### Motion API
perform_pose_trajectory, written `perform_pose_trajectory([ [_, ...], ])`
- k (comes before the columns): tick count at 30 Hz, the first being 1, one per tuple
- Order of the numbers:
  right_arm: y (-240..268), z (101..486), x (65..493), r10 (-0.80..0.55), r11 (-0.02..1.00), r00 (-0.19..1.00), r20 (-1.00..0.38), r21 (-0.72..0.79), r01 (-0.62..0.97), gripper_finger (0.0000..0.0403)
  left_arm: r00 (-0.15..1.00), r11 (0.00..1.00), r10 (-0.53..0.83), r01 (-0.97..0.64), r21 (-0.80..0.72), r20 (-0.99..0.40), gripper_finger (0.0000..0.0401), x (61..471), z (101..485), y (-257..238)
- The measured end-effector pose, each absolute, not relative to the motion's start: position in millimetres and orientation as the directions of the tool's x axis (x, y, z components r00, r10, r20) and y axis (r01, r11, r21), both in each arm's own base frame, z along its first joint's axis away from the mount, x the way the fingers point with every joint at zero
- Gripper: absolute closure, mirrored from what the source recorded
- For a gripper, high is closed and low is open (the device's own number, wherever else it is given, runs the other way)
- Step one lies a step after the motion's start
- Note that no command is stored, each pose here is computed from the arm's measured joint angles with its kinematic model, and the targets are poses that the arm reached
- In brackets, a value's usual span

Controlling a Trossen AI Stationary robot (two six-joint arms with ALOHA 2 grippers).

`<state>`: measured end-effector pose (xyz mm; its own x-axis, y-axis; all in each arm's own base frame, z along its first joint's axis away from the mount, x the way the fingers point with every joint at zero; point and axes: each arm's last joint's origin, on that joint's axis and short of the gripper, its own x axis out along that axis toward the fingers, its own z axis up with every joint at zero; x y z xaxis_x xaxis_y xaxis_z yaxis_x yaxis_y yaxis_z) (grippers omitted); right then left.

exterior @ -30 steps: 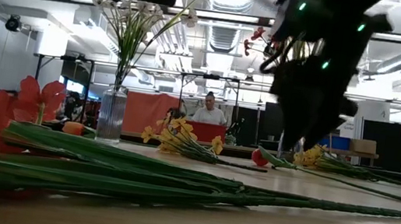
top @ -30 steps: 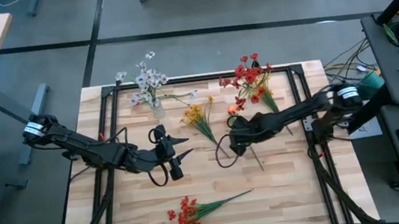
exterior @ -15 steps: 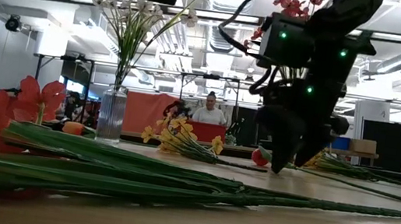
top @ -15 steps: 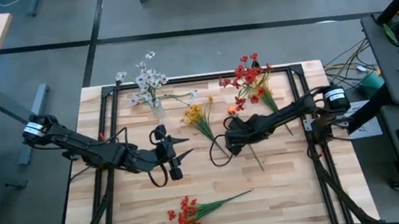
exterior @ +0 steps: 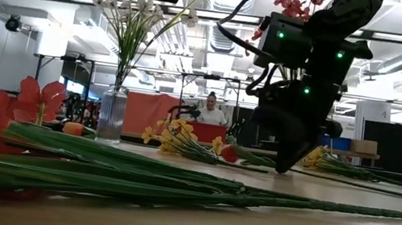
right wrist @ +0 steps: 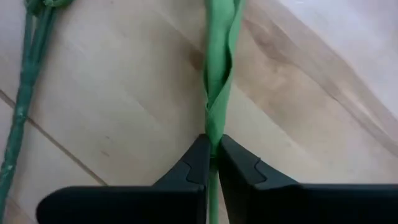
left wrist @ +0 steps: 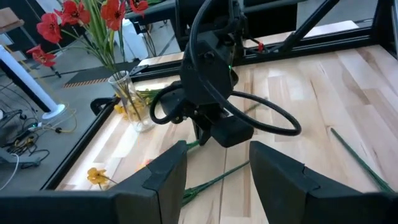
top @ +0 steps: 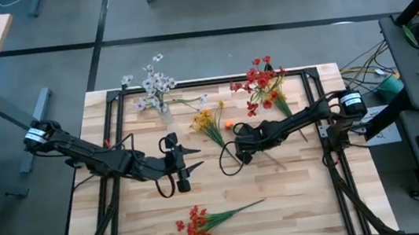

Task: Sort flowers into vase by color
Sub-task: Put the orange tulip into the right transparent flower vase

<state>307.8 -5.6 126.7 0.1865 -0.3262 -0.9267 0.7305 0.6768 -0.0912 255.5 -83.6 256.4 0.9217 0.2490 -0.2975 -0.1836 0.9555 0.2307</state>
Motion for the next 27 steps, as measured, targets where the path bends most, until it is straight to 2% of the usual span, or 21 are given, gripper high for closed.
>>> perform_pose_trajectory([
  [3, -5.4, 135.4, 305.4, -0.327, 0.693, 0.194, -0.925, -0.095, 0.715, 0.0389, 0.922, 0.956, 0.249, -0.184, 0.23, -0.297, 0.0242, 255.5, 256.5, -83.6],
  [7, 3.9, 167.0, 300.8, -0.318, 0.744, 0.28, -0.906, -0.055, 0.666, 0.0392, 0.931, 0.967, 0.201, -0.139, 0.215, -0.305, 0.0242, 255.9, 256.4, -84.9],
  [9, 12.4, 184.5, 295.8, -0.305, 0.775, 0.348, -0.887, -0.019, 0.632, 0.0392, 0.943, 0.98, 0.095, -0.032, 0.195, -0.32, 0.0242, 256.4, 256.3, -87.8],
  [11, 22.3, 204.3, 288.6, -0.291, 0.804, 0.437, -0.851, 0.029, 0.593, 0.0392, 0.942, 0.971, -0.099, 0.162, 0.176, -0.321, 0.0246, 256.3, 255.2, -93.4],
  [13, 33.2, 224.7, 280.9, -0.27, 0.842, 0.568, -0.777, 0.095, 0.531, 0.0393, 0.931, 0.935, -0.256, 0.307, 0.179, -0.259, 0.0253, 255.6, 255.1, -98.0],
  [14, 38.7, 233.4, 277.1, -0.252, 0.868, 0.64, -0.726, 0.123, 0.482, 0.0393, 0.933, 0.925, -0.293, 0.332, 0.186, -0.208, 0.0257, 255.2, 255.8, -98.9],
  [16, 49.5, 246.8, 269.8, -0.198, 0.916, 0.775, -0.6, 0.169, 0.365, 0.0393, 0.95, 0.932, -0.282, 0.305, 0.196, -0.137, 0.0264, 254.6, 256.3, -97.5],
  [18, 60.9, 256.7, 262.1, -0.129, 0.959, 0.895, -0.427, 0.174, 0.222, 0.0393, 0.974, 0.956, -0.206, 0.221, 0.191, -0.094, 0.0268, 254.2, 255.5, -94.3],
  [20, 70.2, 261.7, 253.4, -0.069, 0.986, 0.967, -0.244, 0.129, 0.103, 0.0392, 0.991, 0.976, -0.123, 0.131, 0.175, -0.058, 0.0269, 255.2, 254.3, -91.0],
  [24, 76.0, 262.1, 240.0, -0.022, 0.999, 0.993, 0.114, 0.039, 0.018, 0.0392, 0.997, 0.985, -0.071, 0.069, 0.156, 0.009, 0.0261, 263.2, 250.9, -87.2],
  [27, 74.2, 259.6, 234.0, -0.03, 1.0, 0.957, 0.29, -0.002, 0.031, 0.0391, 0.999, 0.989, -0.041, 0.037, 0.146, 0.025, 0.0245, 277.4, 250.1, -82.8],
])
